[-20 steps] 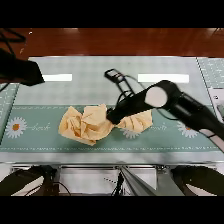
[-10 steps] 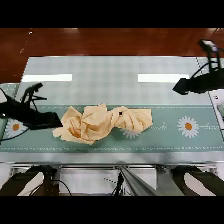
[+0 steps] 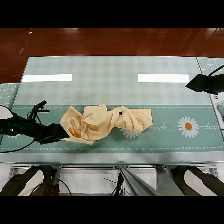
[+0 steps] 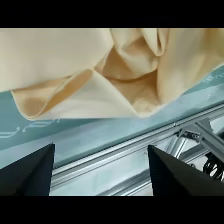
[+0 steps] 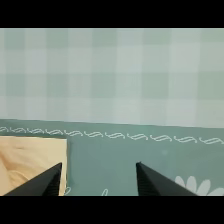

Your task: Fold the shirts.

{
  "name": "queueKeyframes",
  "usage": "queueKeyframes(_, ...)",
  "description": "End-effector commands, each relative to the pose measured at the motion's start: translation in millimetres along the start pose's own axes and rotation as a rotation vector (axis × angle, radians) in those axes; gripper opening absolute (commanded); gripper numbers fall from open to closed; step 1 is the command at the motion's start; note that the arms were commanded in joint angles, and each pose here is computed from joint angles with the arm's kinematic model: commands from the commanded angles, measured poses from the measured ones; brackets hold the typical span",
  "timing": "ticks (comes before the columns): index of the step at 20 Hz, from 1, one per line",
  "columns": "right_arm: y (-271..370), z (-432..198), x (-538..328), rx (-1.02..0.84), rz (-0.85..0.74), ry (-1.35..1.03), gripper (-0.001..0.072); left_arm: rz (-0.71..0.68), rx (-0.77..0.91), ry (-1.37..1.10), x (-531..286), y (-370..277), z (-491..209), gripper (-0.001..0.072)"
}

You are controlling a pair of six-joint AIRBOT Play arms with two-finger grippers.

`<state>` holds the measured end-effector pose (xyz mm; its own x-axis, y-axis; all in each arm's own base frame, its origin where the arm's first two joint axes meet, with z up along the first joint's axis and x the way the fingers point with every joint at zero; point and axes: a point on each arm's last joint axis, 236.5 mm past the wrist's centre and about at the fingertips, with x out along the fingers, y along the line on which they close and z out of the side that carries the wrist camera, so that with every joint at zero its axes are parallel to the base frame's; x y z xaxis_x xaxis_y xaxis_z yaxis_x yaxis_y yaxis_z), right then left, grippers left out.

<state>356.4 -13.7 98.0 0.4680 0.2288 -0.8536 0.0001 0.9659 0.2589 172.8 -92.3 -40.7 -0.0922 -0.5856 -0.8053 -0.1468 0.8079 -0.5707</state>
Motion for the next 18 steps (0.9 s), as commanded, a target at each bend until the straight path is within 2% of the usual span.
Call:
queueKeyframes(1, 3, 2, -1, 0.004, 0.02, -0.008, 0.0546, -0.013, -0.014, -0.023, 1, 6, 4, 0.0682)
queueKeyframes(10, 2, 4, -1, 0.0, 0.018, -0.017, 0.0536, 0.002, -0.07, -0.078, -1, 25, 21, 0.0683)
queueKeyframes(14, 2, 5, -1, -0.003, 0.016, -0.024, 0.0531, -0.055, -0.106, -0.041, 11, 22, 27, 0.0683)
queueKeyframes(16, 2, 5, -1, -0.006, 0.015, -0.024, 0.0531, -0.141, -0.075, -0.007, 22, 3, 29, 0.0681)
queueKeyframes(17, 2, 5, -1, -0.006, 0.015, -0.023, 0.0531, -0.179, -0.063, 0.014, 29, -8, 30, 0.0663)
queueKeyframes(18, 2, 5, -1, -0.006, 0.015, -0.023, 0.0531, -0.203, -0.045, 0.038, 35, -15, 28, 0.0599)
